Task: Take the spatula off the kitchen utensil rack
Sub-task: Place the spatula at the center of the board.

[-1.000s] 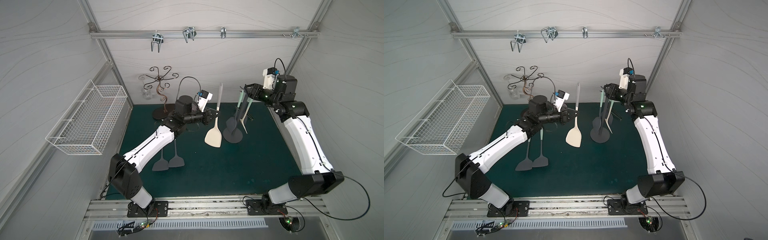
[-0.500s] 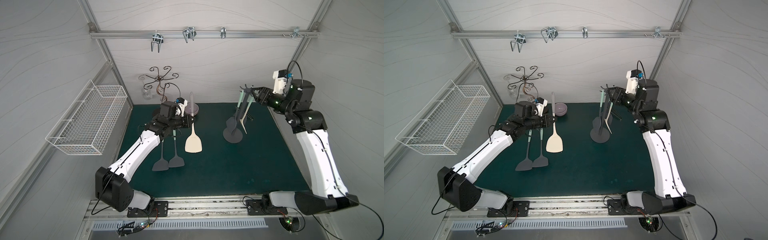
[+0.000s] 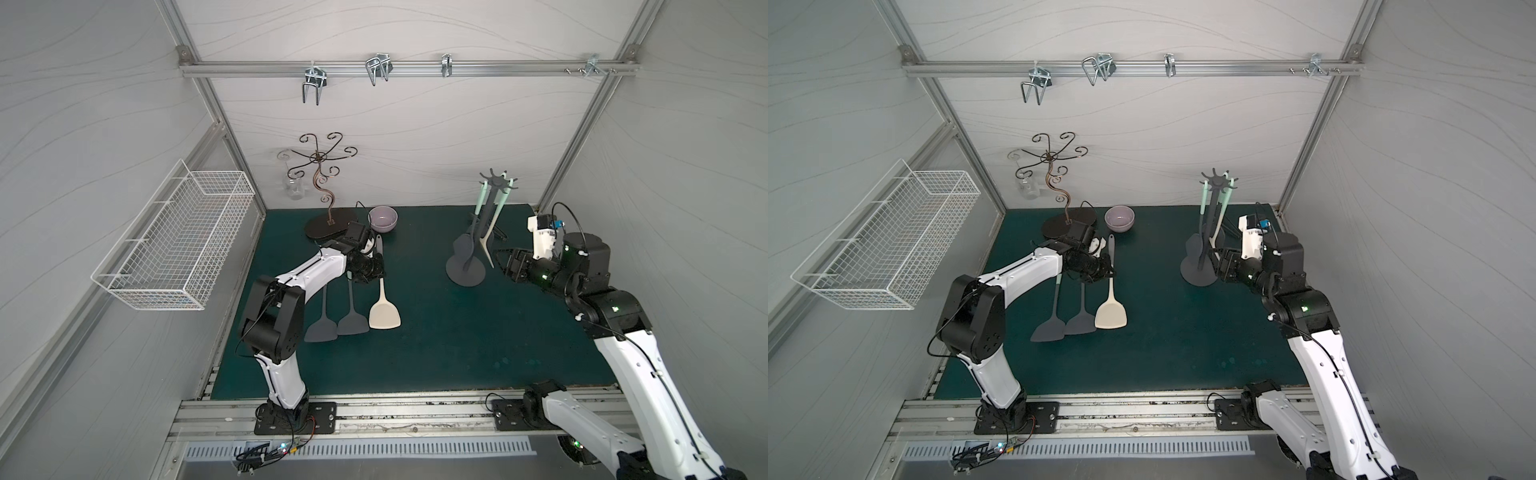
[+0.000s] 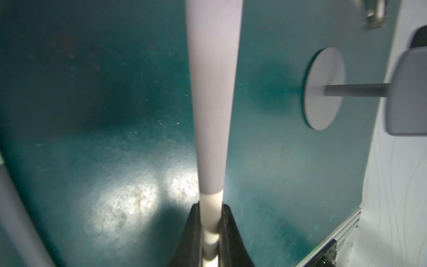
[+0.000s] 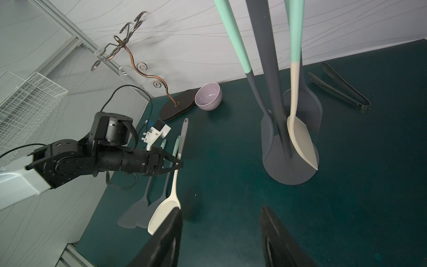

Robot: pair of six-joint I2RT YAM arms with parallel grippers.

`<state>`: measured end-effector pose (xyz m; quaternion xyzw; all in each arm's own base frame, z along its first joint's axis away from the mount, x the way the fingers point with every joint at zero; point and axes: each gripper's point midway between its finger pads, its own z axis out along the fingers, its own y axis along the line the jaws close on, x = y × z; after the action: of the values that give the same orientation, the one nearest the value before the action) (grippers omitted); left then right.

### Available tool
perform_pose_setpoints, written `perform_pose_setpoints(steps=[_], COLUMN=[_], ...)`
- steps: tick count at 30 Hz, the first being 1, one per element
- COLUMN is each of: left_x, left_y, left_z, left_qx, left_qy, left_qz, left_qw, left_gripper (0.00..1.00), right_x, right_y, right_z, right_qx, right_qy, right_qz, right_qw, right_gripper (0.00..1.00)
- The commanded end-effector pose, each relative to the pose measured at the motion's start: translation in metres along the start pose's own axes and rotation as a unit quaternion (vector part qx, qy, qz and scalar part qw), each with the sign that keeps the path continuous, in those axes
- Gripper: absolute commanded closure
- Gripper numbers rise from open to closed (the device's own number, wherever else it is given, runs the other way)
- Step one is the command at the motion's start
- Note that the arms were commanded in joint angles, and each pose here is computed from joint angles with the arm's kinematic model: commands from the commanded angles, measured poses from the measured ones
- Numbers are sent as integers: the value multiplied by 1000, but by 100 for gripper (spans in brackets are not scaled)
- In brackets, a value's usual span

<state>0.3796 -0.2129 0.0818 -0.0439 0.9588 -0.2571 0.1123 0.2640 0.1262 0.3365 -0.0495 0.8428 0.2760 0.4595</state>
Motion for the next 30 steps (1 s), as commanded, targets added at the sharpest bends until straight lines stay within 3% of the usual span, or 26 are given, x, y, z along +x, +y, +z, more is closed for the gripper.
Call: perform_pose_setpoints(steps=[1, 11, 21, 30], left_x=[-16, -9, -10, -10], left_y=[-8, 20, 34, 40], left_z=[5, 34, 40, 34], left_qx=[15, -18, -33, -56], left_qy=[-9, 21, 26, 20], left_qz=[1, -25, -35, -26], left_qw=[1000, 999, 998, 998], left_gripper=[100, 100, 100, 74], right_x=[3, 6, 5, 3], right_y=[7, 8, 8, 9], right_z=[-3, 6, 8, 7], right_qx=[-15, -23, -23, -23], right_qy=[1, 10, 12, 11], right_qz=[-11, -10, -9, -10], right_qw=[1000, 1000, 1000, 1000], right_gripper=[44, 44, 44, 43])
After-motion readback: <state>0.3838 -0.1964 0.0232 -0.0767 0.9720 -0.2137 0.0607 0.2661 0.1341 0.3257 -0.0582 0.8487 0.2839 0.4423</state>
